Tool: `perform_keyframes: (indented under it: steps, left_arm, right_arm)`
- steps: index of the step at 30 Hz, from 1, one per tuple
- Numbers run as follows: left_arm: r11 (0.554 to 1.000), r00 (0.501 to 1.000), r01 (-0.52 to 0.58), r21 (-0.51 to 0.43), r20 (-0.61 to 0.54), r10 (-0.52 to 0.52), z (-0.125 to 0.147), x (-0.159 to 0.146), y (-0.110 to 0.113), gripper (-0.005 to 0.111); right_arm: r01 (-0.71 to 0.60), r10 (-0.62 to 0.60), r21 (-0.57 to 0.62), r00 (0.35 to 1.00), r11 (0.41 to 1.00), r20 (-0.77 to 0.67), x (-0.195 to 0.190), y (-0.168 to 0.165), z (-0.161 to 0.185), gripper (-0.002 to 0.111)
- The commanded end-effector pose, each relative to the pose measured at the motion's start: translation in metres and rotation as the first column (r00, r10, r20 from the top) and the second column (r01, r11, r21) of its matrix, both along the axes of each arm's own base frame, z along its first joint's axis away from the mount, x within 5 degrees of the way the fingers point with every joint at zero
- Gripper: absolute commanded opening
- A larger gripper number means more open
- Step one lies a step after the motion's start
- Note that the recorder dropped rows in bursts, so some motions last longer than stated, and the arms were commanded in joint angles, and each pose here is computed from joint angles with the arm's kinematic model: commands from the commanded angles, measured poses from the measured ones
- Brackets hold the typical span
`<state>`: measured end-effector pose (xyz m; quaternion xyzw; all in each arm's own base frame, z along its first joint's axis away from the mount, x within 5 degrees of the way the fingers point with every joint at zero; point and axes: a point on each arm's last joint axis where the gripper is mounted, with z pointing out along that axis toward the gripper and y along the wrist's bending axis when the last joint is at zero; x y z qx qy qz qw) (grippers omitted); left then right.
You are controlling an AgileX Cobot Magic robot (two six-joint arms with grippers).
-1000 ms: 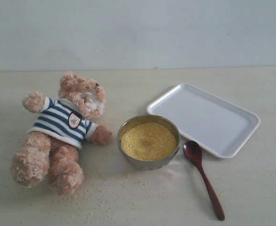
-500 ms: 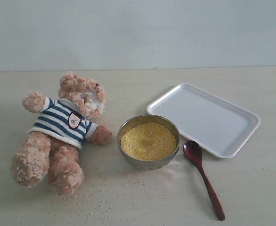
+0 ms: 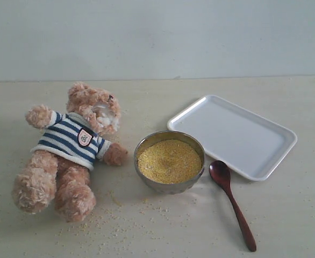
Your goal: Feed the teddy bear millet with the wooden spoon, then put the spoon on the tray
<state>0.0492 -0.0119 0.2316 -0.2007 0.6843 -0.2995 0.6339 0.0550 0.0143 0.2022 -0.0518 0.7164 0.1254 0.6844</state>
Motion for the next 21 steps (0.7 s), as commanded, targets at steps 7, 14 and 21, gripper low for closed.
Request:
perform_keyframes:
  steps: [7, 14, 21]
  left_arm:
    - [0.942, 0.912, 0.235, 0.24, -0.388, -0.129, 0.022, 0.038, -0.013, 0.005]
    - [0.859, 0.823, 0.363, 0.362, -0.557, -0.112, 0.02, 0.112, -0.015, 0.009]
    - [0.832, 0.8, 0.39, 0.395, -0.593, -0.093, 0.014, 0.182, -0.017, 0.063]
  right_arm:
    - [0.003, -0.003, 0.006, 1.0, 1.0, 0.016, 0.0, 0.0, 0.002, 0.0]
    - [0.003, -0.003, 0.006, 1.0, 1.0, 0.016, 0.0, 0.0, 0.002, 0.0]
    - [0.003, -0.003, 0.006, 1.0, 1.0, 0.016, 0.0, 0.0, 0.002, 0.0]
